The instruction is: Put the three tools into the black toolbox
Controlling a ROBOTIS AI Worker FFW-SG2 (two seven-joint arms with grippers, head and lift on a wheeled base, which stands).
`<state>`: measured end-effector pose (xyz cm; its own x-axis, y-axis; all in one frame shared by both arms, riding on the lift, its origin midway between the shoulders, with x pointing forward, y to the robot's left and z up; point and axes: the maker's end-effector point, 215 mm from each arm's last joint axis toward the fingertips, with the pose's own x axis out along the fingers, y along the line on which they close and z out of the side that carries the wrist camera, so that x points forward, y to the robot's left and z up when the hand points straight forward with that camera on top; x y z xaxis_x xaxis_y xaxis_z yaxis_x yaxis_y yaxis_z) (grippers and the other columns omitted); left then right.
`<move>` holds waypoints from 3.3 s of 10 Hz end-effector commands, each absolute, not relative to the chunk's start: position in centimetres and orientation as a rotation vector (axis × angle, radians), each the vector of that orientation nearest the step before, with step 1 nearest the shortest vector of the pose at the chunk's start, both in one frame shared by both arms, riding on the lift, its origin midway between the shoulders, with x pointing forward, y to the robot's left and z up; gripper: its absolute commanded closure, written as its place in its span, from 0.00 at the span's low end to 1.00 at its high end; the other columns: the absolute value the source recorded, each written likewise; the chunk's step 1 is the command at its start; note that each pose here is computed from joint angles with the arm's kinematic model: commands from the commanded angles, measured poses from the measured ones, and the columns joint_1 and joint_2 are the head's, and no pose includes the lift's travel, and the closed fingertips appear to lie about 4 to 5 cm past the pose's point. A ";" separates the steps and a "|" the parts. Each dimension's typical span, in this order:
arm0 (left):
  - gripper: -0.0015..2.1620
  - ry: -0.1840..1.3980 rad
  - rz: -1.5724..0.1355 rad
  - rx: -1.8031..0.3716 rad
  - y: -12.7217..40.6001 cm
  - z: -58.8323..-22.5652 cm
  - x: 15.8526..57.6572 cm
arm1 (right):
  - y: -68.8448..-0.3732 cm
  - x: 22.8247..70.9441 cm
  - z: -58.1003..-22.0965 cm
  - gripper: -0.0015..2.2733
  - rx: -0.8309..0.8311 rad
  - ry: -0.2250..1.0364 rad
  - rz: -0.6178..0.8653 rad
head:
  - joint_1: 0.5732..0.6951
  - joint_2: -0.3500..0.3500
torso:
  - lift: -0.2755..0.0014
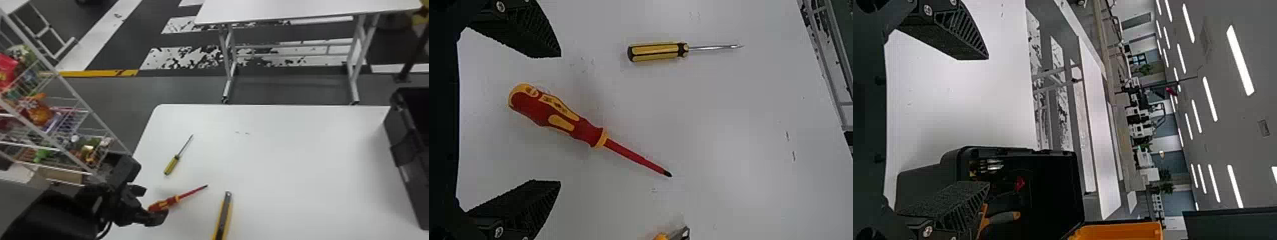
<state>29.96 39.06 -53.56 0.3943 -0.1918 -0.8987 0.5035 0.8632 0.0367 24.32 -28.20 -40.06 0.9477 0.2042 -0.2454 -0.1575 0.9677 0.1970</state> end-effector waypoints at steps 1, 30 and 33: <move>0.05 1.088 -0.457 0.325 38.8 -54.1 30.3 | -28.4 24.4 -39.8 0.05 0.172 0.263 0.182 | 1.00 0.85 | 0.81; 0.99 1.073 -0.403 0.117 32.5 -52.1 27.5 | -28.7 24.3 -38.5 0.05 0.176 0.231 0.189 | 1.00 0.69 | 0.81; 0.99 0.986 -0.528 -0.273 24.0 -49.0 27.4 | -27.7 24.9 -38.9 0.05 0.198 0.260 0.217 | 1.00 0.52 | 0.81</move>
